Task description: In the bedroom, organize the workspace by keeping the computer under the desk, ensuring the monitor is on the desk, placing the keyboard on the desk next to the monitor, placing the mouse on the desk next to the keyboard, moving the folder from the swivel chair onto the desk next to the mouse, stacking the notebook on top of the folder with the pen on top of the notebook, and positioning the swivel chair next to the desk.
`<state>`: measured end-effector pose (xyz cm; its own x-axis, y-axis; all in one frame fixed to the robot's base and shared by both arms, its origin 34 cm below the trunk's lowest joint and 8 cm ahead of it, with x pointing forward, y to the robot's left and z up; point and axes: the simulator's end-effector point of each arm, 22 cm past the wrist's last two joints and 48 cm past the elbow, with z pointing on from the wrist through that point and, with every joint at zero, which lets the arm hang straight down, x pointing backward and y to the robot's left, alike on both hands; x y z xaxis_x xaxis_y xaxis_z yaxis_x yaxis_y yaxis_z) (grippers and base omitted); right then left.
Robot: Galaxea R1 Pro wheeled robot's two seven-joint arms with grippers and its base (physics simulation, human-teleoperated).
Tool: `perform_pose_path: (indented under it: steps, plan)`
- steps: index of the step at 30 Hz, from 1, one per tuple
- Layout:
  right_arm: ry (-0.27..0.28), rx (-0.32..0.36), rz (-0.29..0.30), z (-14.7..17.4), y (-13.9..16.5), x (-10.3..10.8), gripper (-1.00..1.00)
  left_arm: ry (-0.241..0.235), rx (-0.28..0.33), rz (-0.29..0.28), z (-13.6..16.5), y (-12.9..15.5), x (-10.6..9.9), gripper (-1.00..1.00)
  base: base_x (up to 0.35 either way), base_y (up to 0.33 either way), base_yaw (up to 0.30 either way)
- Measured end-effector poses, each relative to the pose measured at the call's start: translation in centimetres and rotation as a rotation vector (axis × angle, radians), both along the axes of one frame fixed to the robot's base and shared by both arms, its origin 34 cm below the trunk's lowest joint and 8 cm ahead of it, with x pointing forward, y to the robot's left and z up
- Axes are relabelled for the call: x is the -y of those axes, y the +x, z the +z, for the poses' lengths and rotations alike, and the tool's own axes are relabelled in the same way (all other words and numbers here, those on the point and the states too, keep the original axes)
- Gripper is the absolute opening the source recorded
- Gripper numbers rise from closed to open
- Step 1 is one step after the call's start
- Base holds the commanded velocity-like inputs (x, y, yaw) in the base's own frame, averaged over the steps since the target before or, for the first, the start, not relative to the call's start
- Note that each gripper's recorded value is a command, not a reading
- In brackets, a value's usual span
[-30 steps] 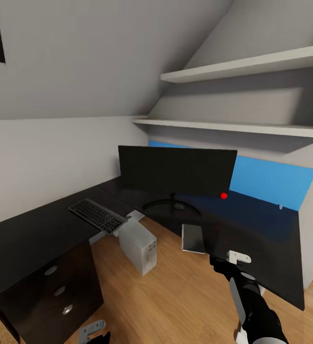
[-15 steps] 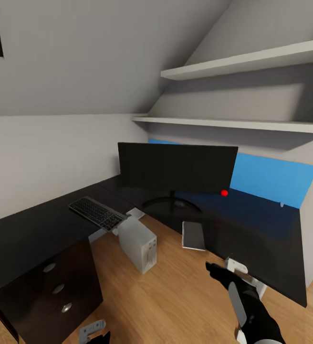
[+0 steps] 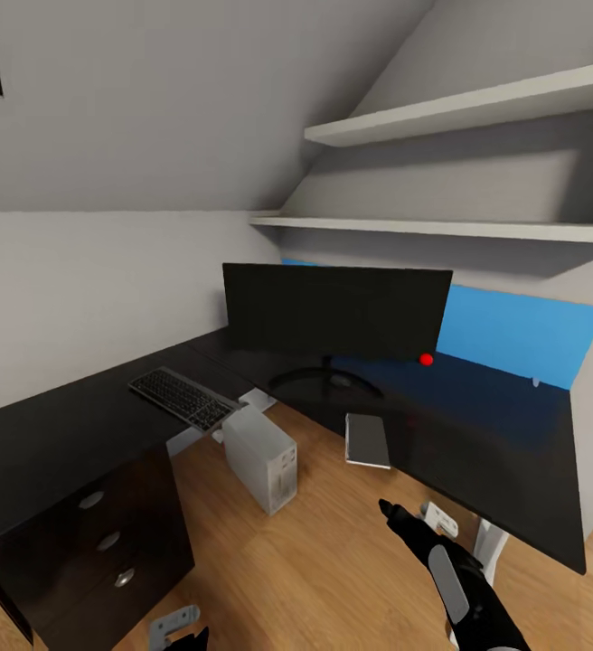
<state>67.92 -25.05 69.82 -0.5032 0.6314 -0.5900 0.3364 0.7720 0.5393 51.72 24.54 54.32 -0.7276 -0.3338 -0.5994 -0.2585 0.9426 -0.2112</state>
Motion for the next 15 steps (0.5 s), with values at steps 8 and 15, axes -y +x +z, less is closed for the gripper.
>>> perform_pose_path:
  steps: [8, 15]
  plan:
    - [0.026, 0.054, -0.048, -0.4, 0.7, 0.3, 1.0, 0.001, 0.0, 0.001, -1.4, -0.1, 0.0, 1.0, 0.0, 0.0, 0.0]
    - [0.042, 0.137, -0.111, -0.1, 1.6, 0.6, 1.0, 0.001, 0.001, 0.001, -2.6, -0.1, 0.0, 1.0, 0.0, 0.0, 0.0]
